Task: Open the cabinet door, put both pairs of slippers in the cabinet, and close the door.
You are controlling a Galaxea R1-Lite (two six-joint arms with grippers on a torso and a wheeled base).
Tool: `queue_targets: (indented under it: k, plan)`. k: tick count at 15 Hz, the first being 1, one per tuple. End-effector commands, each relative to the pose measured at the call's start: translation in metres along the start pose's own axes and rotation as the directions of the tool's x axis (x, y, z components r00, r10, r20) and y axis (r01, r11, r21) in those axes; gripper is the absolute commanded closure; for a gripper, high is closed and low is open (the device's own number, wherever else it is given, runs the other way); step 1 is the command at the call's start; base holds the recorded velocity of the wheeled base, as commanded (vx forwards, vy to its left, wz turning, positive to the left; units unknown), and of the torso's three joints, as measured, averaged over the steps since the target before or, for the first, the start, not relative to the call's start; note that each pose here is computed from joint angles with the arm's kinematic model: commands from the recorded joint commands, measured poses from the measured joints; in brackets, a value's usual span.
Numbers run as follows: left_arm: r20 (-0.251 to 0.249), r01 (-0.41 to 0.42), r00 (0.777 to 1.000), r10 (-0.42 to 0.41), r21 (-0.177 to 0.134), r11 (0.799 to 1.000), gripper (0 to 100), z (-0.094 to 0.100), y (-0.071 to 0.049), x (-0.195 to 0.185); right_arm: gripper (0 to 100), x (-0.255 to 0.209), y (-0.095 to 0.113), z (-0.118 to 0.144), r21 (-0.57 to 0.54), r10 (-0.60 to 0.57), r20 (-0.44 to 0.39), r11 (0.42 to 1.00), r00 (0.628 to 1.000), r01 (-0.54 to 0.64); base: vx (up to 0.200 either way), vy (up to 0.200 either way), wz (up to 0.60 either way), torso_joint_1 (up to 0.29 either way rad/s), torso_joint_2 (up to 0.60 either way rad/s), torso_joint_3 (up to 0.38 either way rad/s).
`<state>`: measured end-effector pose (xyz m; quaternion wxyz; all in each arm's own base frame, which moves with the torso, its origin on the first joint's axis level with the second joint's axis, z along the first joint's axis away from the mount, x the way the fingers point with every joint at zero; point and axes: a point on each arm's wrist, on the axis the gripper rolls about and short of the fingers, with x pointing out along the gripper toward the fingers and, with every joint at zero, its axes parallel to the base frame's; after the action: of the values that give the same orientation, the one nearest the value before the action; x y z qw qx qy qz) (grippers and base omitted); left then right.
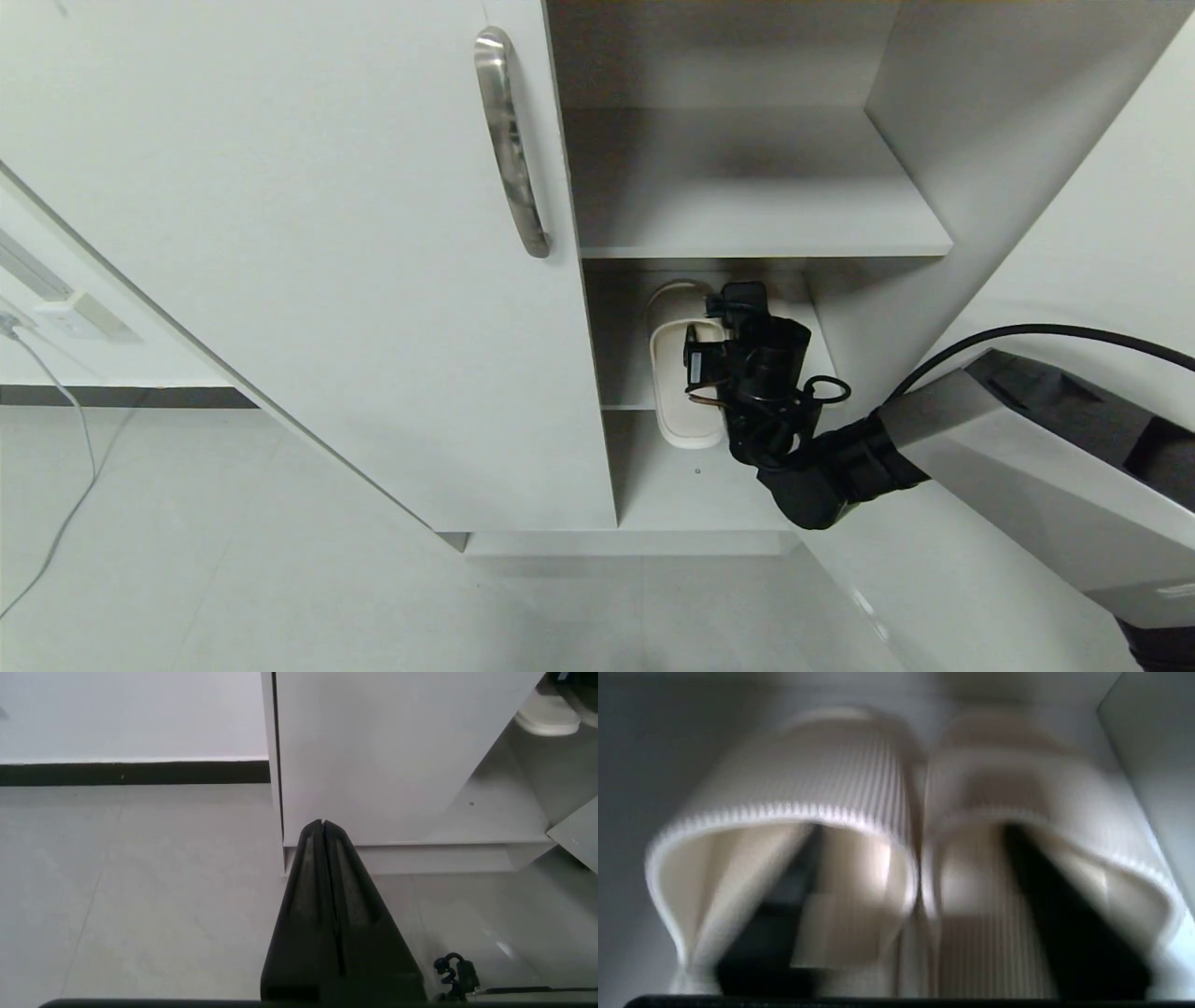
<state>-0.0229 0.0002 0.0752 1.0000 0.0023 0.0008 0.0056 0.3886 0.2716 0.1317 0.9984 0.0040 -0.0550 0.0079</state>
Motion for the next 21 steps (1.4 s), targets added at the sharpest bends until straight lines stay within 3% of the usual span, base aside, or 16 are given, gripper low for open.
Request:
queue_targets:
  k: [1, 8, 13, 21]
  plan:
    - [-0.002, -0.001, 1.0, 0.001, 0.0, 1.0, 100, 0.0, 0.0, 0.0, 0, -0.009, 0.0, 0.002, -0.007, 0.012, -0.01, 1.0, 1.0, -0.012, 0.0, 0.0, 0.0, 0.0, 0.0, 0.0]
    - [-0.002, 0.001, 1.0, -0.001, 0.006, 1.0, 100, 0.0, 0.0, 0.0, 0, -0.089, -0.016, 0.027, 0.012, 0.104, 0.01, 0.994, 0.994, -0.104, 0.0, 0.0, 0.0, 0.0, 0.0, 0.0]
    - [-0.002, 0.001, 1.0, -0.001, 0.005, 1.0, 100, 0.0, 0.0, 0.0, 0, -0.154, -0.036, 0.025, -0.008, 0.291, -0.04, 0.957, 0.956, -0.292, 0.0, 0.0, 0.0, 0.0, 0.0, 0.0]
    - [-0.002, 0.004, 1.0, -0.004, 0.001, 1.0, 100, 0.0, 0.0, 0.0, 0, -0.166, -0.026, 0.025, -0.01, 0.339, -0.046, 0.94, 0.94, -0.34, -0.025, 0.0, 0.0, 0.0, 0.0, 0.001]
